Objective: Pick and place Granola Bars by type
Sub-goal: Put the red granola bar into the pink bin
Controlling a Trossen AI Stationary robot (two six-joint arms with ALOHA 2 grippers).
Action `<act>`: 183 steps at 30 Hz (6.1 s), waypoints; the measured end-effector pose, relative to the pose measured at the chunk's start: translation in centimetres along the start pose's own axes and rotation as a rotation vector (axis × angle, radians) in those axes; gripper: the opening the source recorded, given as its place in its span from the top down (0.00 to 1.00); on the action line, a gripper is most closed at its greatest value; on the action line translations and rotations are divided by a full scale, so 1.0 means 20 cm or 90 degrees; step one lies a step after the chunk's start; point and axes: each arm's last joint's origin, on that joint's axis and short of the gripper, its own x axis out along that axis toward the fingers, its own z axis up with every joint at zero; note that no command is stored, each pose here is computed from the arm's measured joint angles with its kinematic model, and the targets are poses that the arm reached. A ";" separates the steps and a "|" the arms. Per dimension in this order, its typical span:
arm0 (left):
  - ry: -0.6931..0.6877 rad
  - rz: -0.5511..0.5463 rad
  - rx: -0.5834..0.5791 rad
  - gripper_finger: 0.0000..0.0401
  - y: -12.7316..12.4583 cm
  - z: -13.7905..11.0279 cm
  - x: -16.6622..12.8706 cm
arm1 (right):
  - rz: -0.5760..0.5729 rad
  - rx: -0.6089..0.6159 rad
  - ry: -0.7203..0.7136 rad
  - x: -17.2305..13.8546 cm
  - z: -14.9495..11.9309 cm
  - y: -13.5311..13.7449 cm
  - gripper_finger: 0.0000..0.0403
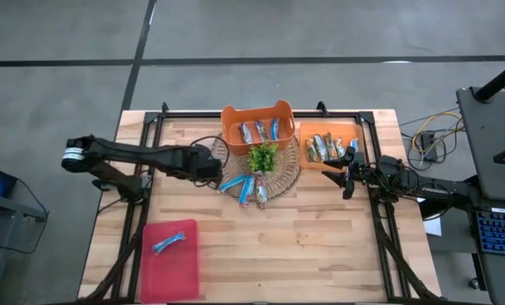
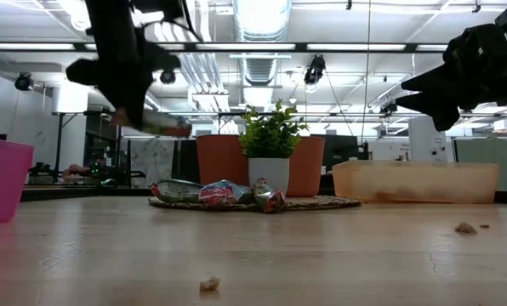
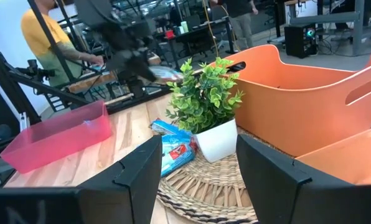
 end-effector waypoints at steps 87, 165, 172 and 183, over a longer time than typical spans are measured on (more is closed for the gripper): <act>0.178 -0.140 0.278 0.77 0.17 -1.35 -0.06 | 0.000 0.000 0.001 0.00 0.00 0.00 0.51; 0.069 0.001 0.387 0.18 -0.46 0.09 0.27 | 0.000 0.000 0.001 0.00 0.00 0.00 0.51; 0.079 -0.028 0.389 0.18 -0.44 0.04 0.36 | 0.000 0.000 0.001 0.00 0.00 0.00 0.51; 0.087 -0.046 0.374 0.18 -0.39 0.00 0.50 | 0.000 0.000 0.001 0.00 0.00 0.00 0.51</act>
